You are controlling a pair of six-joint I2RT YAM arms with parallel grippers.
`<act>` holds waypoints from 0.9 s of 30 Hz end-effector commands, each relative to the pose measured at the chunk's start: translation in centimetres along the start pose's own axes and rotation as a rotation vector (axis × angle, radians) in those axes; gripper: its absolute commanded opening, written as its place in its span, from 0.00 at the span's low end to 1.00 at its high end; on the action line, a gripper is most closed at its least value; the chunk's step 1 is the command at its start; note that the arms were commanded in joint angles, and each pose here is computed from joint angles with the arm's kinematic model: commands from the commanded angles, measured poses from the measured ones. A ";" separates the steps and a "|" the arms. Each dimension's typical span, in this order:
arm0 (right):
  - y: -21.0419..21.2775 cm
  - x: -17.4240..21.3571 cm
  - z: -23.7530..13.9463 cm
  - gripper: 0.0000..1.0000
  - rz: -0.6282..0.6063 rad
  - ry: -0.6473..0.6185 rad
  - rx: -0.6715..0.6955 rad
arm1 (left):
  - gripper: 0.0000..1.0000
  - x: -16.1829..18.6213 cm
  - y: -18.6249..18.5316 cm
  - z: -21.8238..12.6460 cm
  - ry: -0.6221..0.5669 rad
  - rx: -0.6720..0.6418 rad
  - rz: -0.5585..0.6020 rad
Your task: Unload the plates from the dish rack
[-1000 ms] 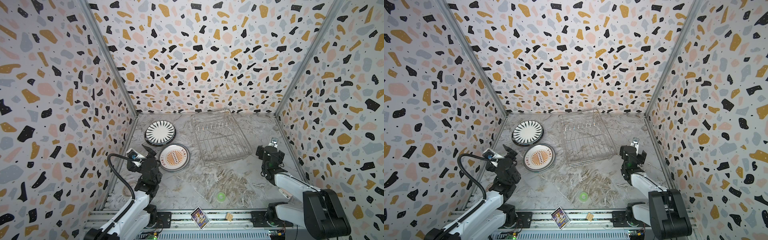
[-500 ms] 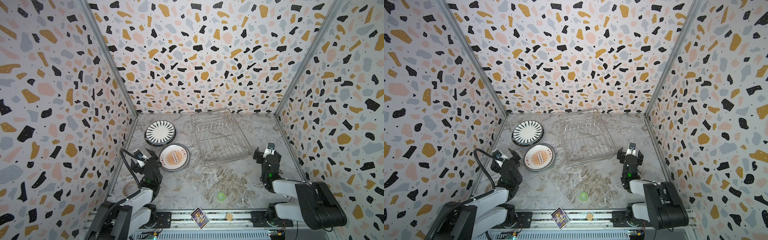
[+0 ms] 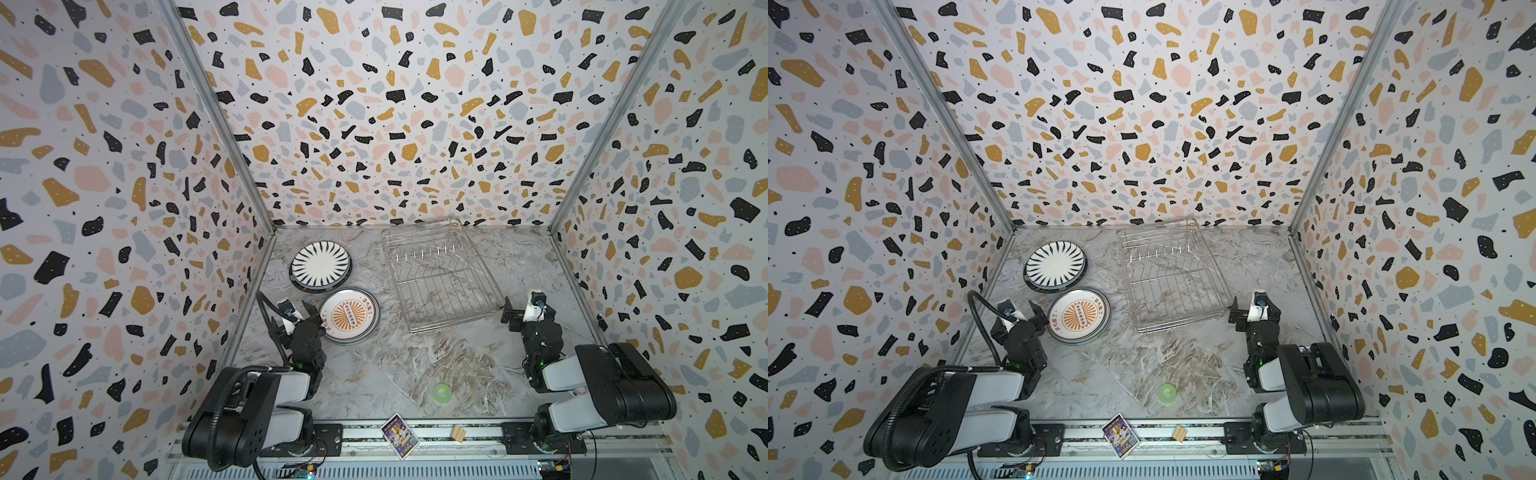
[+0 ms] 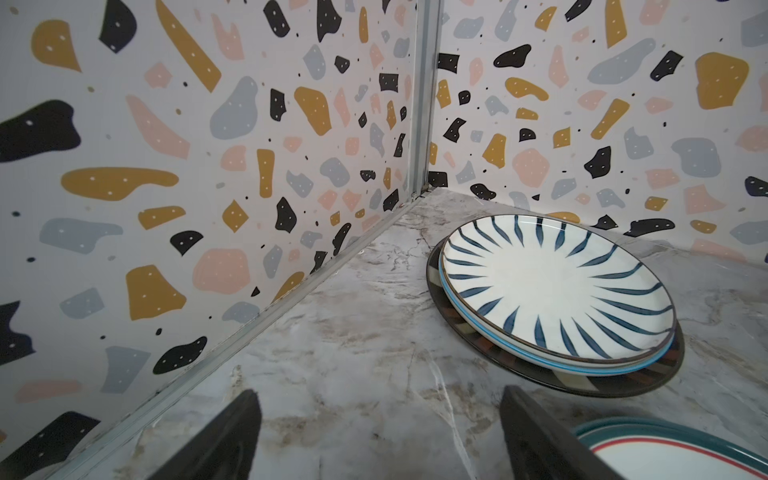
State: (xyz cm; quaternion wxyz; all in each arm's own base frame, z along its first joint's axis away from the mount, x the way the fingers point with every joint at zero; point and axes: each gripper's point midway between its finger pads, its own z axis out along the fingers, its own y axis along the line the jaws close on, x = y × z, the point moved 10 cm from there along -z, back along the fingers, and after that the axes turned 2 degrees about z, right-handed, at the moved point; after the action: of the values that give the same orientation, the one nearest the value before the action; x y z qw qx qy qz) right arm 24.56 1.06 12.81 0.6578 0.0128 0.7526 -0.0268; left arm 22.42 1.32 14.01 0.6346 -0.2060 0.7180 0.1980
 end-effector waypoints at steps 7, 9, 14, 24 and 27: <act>0.0 -1.2 1.8 0.99 0.009 -0.003 0.044 | 1.00 -1.5 -2.0 1.7 -0.006 0.069 0.034; 0.0 -1.2 1.8 0.99 0.007 -0.002 0.042 | 1.00 -1.5 -2.0 1.8 -0.004 0.069 0.034; 0.1 -1.2 1.8 0.99 0.006 -0.003 0.042 | 1.00 -1.5 -2.0 1.7 -0.005 0.068 0.032; 0.1 -1.2 1.8 0.99 0.007 -0.003 0.042 | 0.99 -1.5 -2.0 1.7 -0.005 0.068 0.032; 0.2 -1.2 2.1 0.99 0.002 0.006 0.042 | 0.99 -1.6 -2.0 1.7 -0.006 0.068 0.031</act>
State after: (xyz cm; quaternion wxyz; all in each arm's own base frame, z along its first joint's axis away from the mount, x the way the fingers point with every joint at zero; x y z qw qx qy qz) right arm 26.18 1.01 13.32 0.6526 0.0232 0.7562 -0.0403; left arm 24.79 0.53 14.62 0.6282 -0.1698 0.7369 0.1832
